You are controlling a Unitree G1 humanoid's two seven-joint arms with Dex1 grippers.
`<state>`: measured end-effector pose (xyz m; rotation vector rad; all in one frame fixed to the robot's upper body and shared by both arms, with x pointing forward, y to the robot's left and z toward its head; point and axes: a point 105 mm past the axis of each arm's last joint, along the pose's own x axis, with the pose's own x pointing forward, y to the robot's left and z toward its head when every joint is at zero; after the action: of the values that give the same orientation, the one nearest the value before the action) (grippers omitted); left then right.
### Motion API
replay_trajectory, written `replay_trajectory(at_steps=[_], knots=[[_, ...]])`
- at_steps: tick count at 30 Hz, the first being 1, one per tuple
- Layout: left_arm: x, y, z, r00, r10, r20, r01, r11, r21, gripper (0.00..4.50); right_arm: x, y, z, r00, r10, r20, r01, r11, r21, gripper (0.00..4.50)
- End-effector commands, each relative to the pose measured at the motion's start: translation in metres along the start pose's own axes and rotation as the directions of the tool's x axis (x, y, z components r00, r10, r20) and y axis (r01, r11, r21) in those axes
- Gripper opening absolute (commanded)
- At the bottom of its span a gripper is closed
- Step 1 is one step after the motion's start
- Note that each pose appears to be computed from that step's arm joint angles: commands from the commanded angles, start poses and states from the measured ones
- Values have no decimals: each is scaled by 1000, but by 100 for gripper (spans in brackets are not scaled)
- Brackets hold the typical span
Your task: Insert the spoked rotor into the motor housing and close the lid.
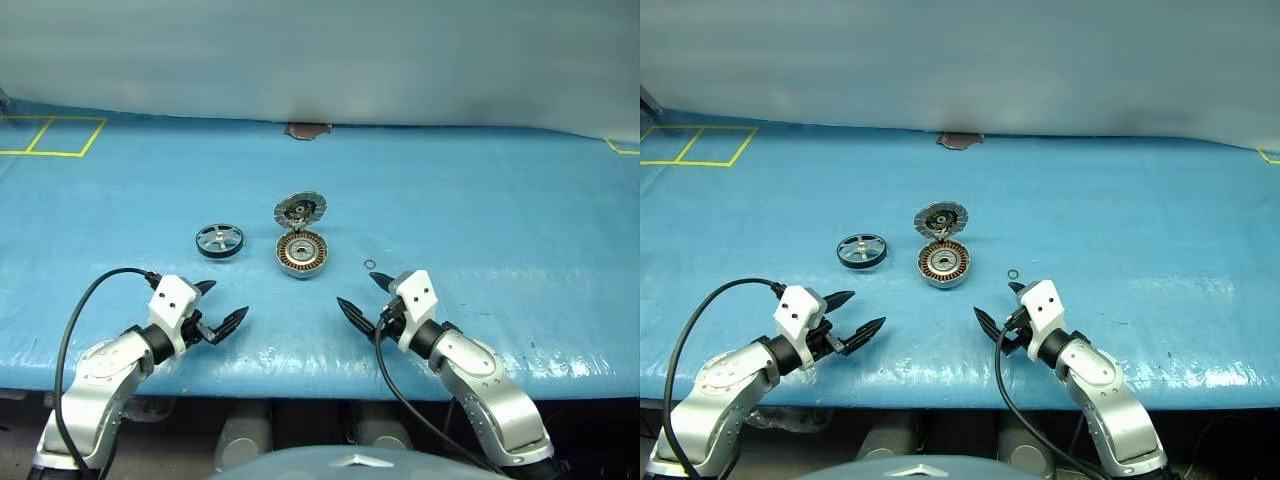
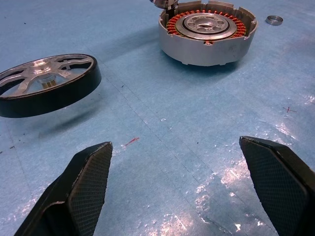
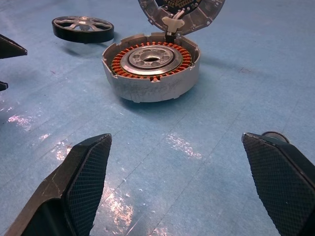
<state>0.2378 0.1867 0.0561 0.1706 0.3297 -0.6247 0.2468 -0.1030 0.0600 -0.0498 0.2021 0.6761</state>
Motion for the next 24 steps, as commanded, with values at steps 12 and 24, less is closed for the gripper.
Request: replay_trajectory(at_steps=[12,24], knots=[[-2,1,13,1000,-7,31,5,999,45,450,1,4,10,999,15,35,-14,1000,-17,447],[-1,1,13,1000,-3,31,2,998,58,450,2,4,10,999,22,35,-21,1000,-22,447]])
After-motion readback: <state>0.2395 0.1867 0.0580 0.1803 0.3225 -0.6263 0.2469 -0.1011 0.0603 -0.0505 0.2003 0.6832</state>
